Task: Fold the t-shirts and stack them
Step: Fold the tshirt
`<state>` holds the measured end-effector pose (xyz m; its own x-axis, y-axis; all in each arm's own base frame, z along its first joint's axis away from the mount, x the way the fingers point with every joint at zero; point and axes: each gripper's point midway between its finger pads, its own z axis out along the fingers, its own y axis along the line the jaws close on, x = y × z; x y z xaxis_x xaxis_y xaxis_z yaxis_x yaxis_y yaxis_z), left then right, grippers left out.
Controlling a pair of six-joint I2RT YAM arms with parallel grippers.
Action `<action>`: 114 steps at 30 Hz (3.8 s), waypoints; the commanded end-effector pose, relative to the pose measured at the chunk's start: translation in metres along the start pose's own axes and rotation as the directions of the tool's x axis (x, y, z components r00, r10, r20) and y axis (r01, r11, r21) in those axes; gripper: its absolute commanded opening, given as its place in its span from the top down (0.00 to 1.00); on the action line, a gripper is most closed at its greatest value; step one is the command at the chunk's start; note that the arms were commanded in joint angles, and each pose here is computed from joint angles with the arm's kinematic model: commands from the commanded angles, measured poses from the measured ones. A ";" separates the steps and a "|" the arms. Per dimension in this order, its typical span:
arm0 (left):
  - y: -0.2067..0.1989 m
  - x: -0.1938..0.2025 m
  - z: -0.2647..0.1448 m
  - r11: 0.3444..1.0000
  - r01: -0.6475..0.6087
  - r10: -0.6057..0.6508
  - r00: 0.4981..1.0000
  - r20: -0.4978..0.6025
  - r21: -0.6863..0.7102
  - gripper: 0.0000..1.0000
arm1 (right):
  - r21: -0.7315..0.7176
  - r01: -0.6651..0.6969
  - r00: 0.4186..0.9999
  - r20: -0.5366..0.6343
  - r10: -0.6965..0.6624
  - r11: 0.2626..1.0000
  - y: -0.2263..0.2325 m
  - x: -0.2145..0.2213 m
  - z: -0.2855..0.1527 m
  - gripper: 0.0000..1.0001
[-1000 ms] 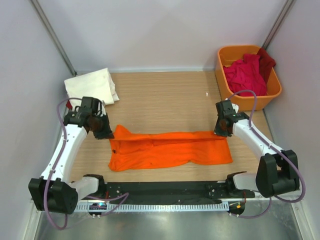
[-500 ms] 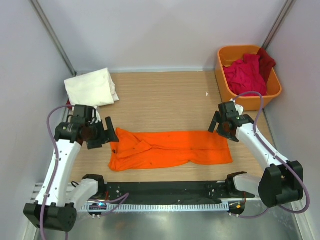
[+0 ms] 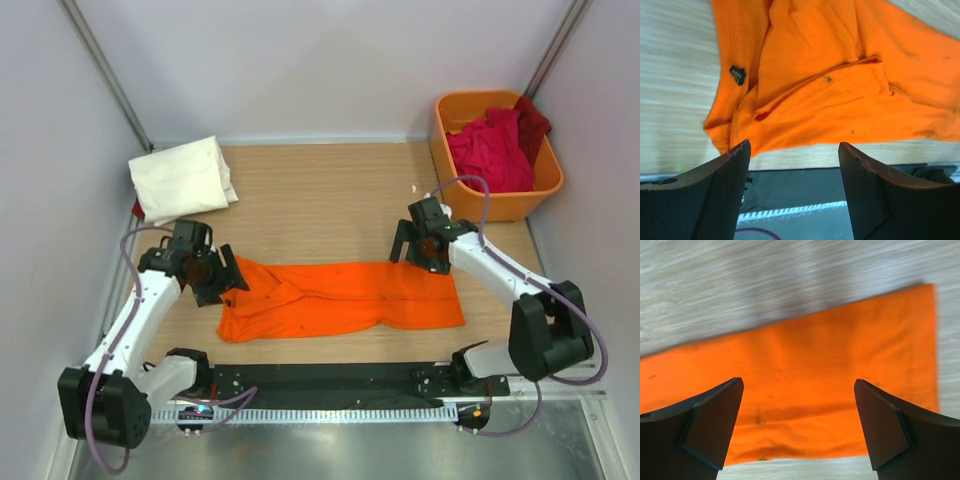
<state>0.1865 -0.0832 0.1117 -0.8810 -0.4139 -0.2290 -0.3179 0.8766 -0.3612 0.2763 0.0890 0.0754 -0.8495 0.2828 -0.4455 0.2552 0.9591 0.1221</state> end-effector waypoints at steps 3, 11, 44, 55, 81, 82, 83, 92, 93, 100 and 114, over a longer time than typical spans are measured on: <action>-0.014 -0.024 0.033 1.000 0.005 -0.002 0.996 0.091 -0.027 0.28 | -0.074 -0.003 1.000 -0.021 0.002 0.997 0.026 0.014 0.025 0.00; 0.008 0.003 0.108 0.984 -0.004 0.000 1.000 -0.022 -0.176 0.28 | -0.063 0.003 0.996 -0.092 -0.009 0.998 0.022 0.056 0.044 0.00; -0.298 -0.211 0.082 0.855 -0.450 0.388 0.885 0.256 0.257 0.00 | -0.209 0.029 0.998 0.067 -0.015 0.978 0.082 0.130 -0.099 0.00; -0.298 -0.188 0.025 0.828 -0.504 0.419 0.847 0.328 0.243 0.00 | -0.258 -0.038 0.989 0.128 0.074 0.965 0.066 0.103 -0.137 0.00; -0.222 -0.233 -0.001 0.915 -0.391 0.389 0.794 0.466 -0.099 0.00 | -0.325 -0.082 0.974 0.173 0.144 0.942 0.032 0.104 -0.132 0.00; -0.221 -0.234 -0.004 0.917 -0.386 0.385 0.792 0.473 -0.100 0.00 | -0.332 -0.048 0.978 0.177 0.112 0.942 0.037 0.105 -0.131 0.00; -0.220 -0.235 -0.008 0.917 -0.384 0.384 0.788 0.482 -0.104 0.00 | -0.348 -0.028 0.977 0.190 0.100 0.937 0.049 0.103 -0.130 0.00; -0.215 -0.241 -0.020 0.920 -0.369 0.382 0.759 0.528 -0.134 0.00 | -0.402 0.120 0.976 0.217 -0.032 0.908 0.132 0.045 -0.109 0.00; -0.213 -0.241 -0.021 0.919 -0.369 0.384 0.756 0.529 -0.140 0.00 | -0.391 0.120 0.980 0.191 -0.047 0.913 0.139 0.037 -0.095 0.00; -0.210 -0.244 -0.028 0.918 -0.363 0.389 0.742 0.546 -0.160 0.00 | -0.391 0.216 0.966 0.216 -0.139 0.894 0.192 -0.051 -0.048 0.00; -0.206 -0.249 -0.042 0.918 -0.353 0.390 0.718 0.577 -0.181 0.00 | -0.524 0.115 0.993 0.085 -0.082 0.844 0.266 -0.145 0.107 0.21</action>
<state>0.4550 -0.1586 0.2490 -0.6325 -0.0786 -0.7706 -0.0339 0.9967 -0.0738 0.5035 0.2788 0.0664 -0.8276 0.2235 -0.5149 -0.0458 0.8874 0.4587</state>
